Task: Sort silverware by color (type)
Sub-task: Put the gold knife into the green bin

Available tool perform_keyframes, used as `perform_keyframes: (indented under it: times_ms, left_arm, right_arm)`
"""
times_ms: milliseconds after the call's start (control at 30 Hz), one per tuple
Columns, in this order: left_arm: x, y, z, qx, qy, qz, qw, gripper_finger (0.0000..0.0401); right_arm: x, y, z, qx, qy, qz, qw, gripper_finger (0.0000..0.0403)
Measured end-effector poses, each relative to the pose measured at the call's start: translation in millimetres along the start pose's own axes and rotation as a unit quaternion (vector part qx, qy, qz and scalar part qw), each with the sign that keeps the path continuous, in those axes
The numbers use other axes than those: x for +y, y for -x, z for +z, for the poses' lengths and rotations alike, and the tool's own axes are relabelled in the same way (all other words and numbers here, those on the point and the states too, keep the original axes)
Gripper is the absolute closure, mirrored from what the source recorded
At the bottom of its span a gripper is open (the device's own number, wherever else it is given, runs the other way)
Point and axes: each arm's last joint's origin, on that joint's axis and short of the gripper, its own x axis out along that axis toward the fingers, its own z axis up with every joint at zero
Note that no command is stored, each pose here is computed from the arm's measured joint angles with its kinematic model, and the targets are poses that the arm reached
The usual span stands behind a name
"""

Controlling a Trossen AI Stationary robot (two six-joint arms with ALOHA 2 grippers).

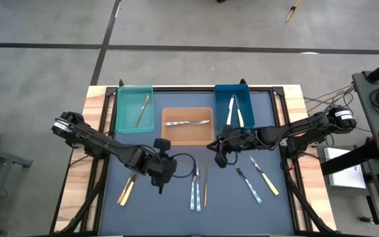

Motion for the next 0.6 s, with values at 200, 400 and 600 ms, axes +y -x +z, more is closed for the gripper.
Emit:
perform_keyframes:
  times_ms: [200,400,600]
  left_arm:
    - [-5,-8,26,0.0,-0.1,0.017,0.995,0.0397]
    - [-10,-20,45,0.011,-0.159,0.024,0.987,0.0397]
    - [-2,-20,54,0.014,-0.177,0.039,0.983,0.0397]
  right_arm:
    - [7,1,2,0.015,-0.043,0.079,0.996,0.0394]
    - [13,2,0,0.022,-0.048,0.098,0.994,0.0386]
    - [22,2,-6,0.038,-0.064,0.117,0.99,0.0333]
